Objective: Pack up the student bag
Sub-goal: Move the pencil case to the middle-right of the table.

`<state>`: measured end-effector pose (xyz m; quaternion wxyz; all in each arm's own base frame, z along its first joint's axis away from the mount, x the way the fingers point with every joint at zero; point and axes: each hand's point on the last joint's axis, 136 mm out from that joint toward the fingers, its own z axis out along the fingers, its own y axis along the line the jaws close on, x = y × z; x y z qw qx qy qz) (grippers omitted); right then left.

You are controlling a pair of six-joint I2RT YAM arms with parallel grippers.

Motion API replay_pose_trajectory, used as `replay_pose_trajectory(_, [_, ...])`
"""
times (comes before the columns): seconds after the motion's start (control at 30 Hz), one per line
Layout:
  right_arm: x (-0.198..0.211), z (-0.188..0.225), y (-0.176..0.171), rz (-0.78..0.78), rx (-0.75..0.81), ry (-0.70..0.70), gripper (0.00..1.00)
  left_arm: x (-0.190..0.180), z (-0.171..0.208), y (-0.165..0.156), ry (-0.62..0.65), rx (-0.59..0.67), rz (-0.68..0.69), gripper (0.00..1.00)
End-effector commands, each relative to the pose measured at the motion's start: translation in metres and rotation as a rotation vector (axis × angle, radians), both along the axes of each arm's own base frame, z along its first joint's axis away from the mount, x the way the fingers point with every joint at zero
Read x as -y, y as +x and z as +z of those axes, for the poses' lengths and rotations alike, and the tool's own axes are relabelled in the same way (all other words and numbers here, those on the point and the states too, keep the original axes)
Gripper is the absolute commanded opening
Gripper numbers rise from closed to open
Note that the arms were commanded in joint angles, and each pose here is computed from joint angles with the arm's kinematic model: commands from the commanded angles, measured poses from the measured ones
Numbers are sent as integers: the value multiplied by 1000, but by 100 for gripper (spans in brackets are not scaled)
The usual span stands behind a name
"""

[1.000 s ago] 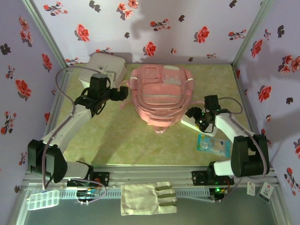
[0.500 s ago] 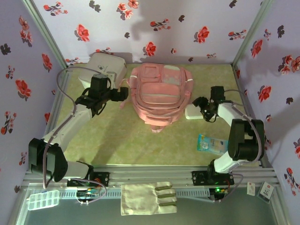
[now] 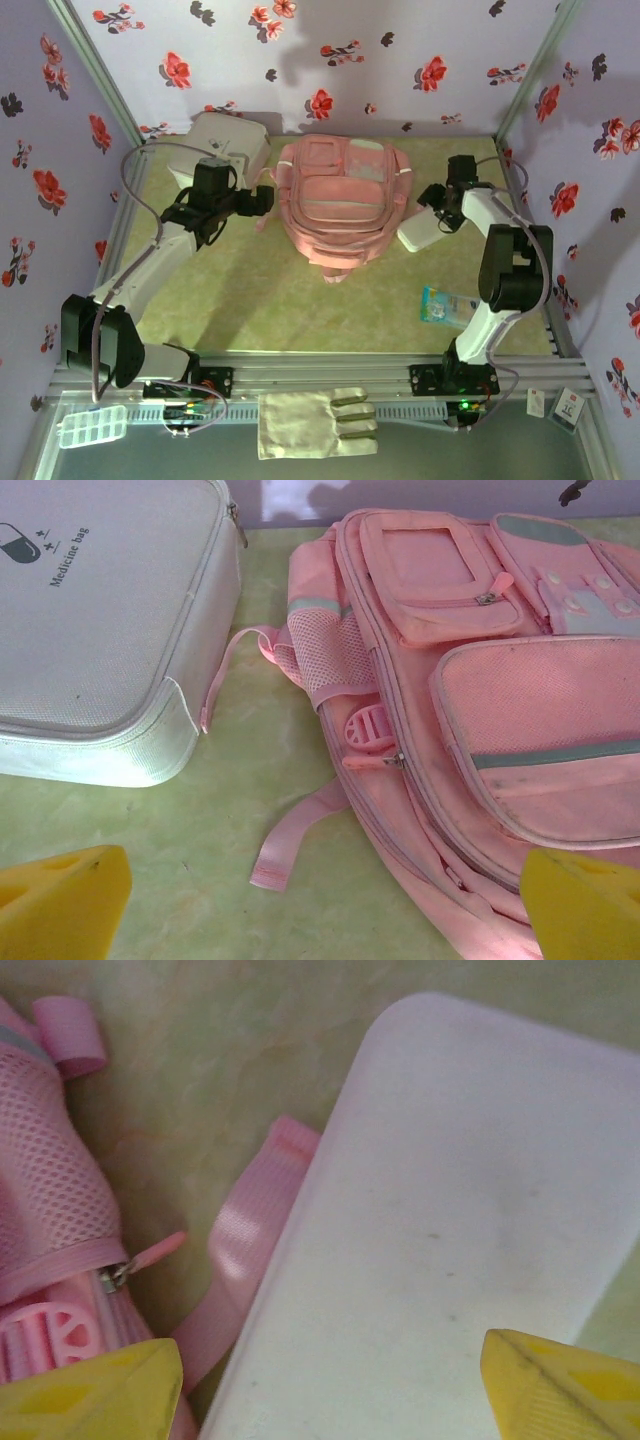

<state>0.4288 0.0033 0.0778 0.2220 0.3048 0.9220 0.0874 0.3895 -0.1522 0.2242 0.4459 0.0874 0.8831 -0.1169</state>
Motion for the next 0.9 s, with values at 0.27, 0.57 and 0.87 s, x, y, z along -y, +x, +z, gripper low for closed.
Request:
replay_pose_trajectory(0.27, [-2, -21, -21, 24, -150, -150, 99, 0, -3, -2, -4, -10, -7, 100])
replay_pose_trajectory(0.57, [-32, -49, -13, 108, -199, -29, 99, 0, -6, -4, -9, -15, -8, 100])
replay_pose_trajectory(0.87, [-19, -48, -58, 157, -264, -117, 99, 2, -10, -4, -15, -23, -16, 100])
